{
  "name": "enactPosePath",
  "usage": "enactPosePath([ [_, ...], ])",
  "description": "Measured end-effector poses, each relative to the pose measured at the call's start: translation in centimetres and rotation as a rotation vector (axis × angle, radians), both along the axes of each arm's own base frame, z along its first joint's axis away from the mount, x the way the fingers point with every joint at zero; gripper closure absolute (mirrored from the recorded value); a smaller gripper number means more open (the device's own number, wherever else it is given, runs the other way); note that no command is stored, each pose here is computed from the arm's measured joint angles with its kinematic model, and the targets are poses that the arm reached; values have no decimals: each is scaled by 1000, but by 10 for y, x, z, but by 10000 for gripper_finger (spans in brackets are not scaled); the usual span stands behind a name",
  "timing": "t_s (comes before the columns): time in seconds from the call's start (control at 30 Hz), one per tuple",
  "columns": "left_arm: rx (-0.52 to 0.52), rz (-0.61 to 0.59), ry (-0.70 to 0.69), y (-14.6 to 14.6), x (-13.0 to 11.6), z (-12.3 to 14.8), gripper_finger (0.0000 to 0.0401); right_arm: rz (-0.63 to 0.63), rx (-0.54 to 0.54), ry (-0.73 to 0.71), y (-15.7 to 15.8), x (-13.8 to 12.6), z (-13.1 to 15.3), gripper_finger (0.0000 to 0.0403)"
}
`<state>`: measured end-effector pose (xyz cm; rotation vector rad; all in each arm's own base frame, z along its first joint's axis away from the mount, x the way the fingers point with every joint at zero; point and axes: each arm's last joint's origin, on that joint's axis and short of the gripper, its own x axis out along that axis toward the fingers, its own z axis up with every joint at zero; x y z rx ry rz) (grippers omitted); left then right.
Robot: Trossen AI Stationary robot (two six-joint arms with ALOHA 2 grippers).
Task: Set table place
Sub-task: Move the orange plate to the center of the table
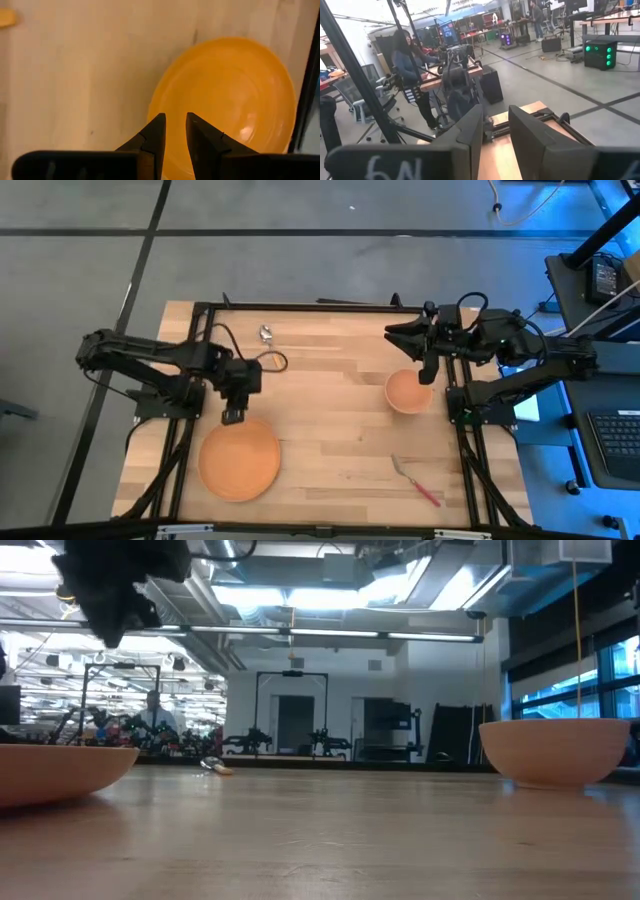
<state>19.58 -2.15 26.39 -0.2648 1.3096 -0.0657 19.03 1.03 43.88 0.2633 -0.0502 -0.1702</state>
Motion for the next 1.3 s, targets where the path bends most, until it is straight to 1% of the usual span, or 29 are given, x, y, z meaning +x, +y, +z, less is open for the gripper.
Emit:
enactPosePath([
  [0.07,-2,-44,0,-7,3,-11,332,0,1,0,0,0,0,306],
  [0.2,11,-91,28,-18,6,-32,332,0,1,1,0,0,0,306],
  [0.37,67,-31,84,-22,8,-49,332,0,1,1,0,0,0,306],
  [0.43,78,-37,96,-22,9,-52,332,0,1,1,0,0,0,306],
  [0.67,109,-128,76,-22,12,-66,332,0,2,2,0,0,0,306],
  [0.87,145,-120,52,-21,13,-74,332,1,46,-5,0,0,0,306],
  [1.03,145,-120,51,-21,11,-79,332,1,49,3,0,0,-1,306],
  [1.3,143,-119,39,-21,12,-79,332,1,48,7,0,0,-2,306],
])
